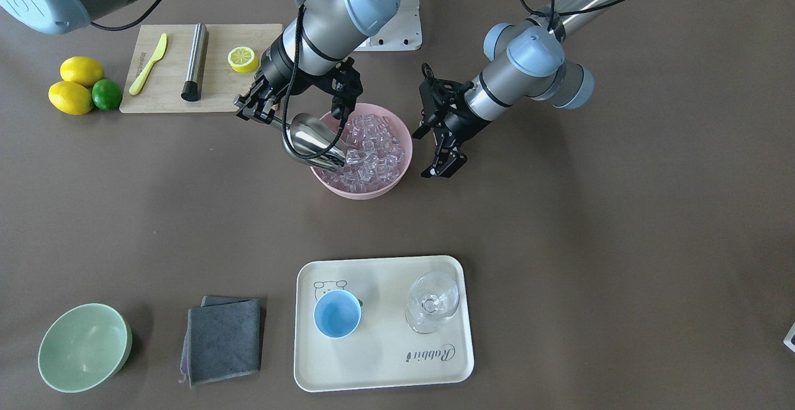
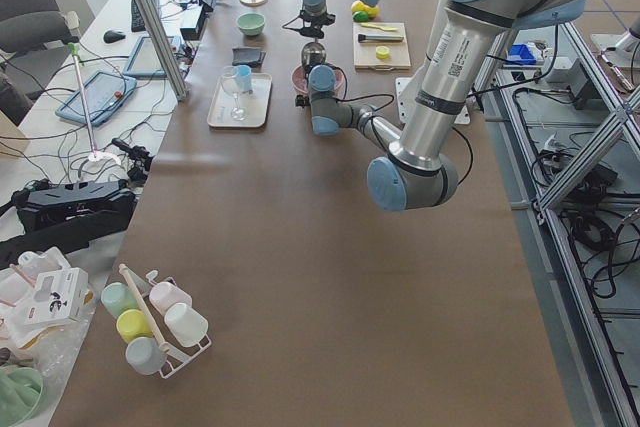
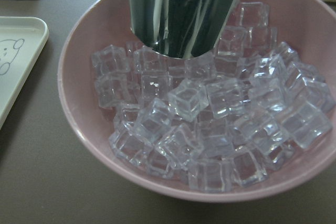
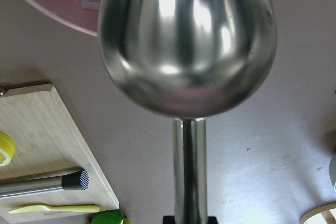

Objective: Put ice in cup with scoop
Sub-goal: 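Push the scoop down into the ice cubes with the right gripper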

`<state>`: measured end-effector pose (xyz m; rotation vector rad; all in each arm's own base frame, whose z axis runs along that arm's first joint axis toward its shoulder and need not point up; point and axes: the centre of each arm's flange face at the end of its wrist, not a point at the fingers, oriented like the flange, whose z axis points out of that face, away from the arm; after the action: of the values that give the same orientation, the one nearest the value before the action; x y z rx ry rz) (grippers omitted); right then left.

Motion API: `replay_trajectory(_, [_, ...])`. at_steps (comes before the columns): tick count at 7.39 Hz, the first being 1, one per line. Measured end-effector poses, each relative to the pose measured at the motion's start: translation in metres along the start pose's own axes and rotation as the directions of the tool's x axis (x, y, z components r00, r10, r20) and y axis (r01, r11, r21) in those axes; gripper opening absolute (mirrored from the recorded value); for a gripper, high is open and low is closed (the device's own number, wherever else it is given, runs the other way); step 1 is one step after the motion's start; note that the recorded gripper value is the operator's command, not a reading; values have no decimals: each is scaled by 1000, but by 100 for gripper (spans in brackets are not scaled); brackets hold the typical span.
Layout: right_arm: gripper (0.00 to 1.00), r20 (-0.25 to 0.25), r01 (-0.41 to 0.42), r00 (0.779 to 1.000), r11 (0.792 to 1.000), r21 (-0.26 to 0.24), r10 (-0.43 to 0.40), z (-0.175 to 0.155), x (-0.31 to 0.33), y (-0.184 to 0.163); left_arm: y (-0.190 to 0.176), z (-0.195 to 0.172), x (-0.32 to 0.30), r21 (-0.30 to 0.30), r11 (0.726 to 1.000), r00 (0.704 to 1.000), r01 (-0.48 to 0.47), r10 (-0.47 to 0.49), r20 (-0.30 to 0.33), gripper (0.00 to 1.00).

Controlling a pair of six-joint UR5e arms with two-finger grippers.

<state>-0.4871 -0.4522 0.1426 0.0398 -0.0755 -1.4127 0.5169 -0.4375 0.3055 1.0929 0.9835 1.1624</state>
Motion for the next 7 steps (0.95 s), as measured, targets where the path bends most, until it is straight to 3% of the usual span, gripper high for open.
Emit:
replay_trajectory(4, [0,-33,10,999,996,84,-7,5,-3,-17,2,1,0,-3,1000,1000,2,-2,0,98])
replay_trajectory(7, [0,-74,27,997,981,191,-13,41,-10,-1,3,1,0,-2,1000,1000,2,-2,0,98])
